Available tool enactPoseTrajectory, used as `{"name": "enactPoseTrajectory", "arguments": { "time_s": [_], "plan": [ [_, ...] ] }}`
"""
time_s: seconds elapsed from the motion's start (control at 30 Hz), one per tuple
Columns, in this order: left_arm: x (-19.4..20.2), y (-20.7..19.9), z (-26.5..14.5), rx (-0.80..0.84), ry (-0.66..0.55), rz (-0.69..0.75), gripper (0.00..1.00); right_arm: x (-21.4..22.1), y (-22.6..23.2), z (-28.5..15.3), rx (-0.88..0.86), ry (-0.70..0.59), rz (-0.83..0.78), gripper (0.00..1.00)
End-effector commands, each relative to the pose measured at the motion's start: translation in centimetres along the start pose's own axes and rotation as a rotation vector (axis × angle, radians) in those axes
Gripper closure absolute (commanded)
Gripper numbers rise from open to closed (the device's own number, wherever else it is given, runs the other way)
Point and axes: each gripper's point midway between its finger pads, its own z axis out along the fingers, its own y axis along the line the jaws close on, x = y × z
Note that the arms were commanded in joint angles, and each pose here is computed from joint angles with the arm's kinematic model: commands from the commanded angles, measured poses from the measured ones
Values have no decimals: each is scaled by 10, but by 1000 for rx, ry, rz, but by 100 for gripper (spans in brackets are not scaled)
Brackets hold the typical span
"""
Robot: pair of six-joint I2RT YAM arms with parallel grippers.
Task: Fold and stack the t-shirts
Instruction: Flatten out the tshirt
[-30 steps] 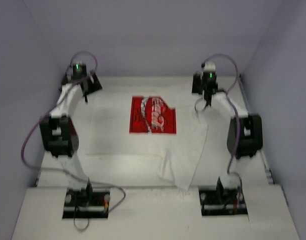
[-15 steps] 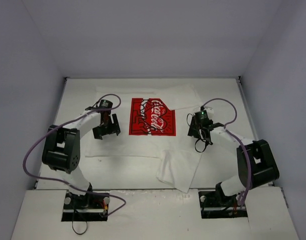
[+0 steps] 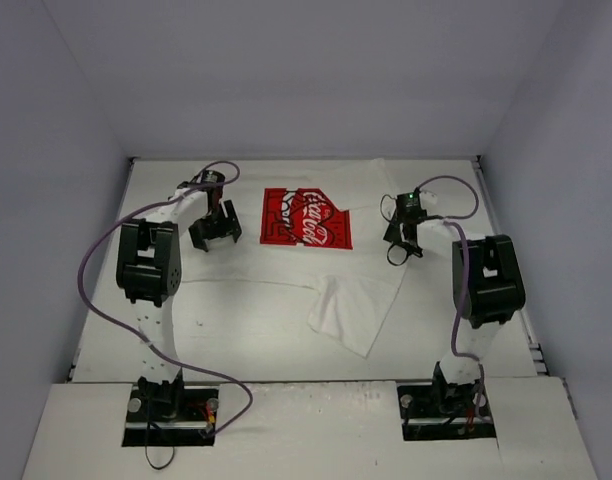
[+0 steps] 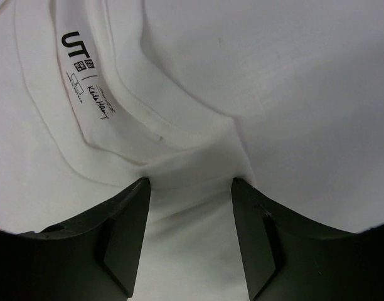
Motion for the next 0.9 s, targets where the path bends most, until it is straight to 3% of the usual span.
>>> {"name": "enactPoseTrajectory", "arguments": {
  "time_s": [0.0, 0.17, 0.4, 0.6, 0.87],
  "plan": [
    [-41, -10, 19, 52, -45, 26, 23, -38, -9, 31, 70, -36, -14, 48],
    [-70, -19, -12, 89, -99, 62, 23, -85, 13, 40, -6, -89, -70, 50],
    [-68, 31, -105, 84, -240, -3, 23, -132, 29, -44, -135, -242, -72, 47],
    [-23, 96, -58, 24, -108, -206, 23, -92, 7, -88, -179, -229, 49, 47],
    [-19, 98, -19, 90, -56, -327, 27, -34, -6, -87, -209, -126, 81, 48]
  ]
}}
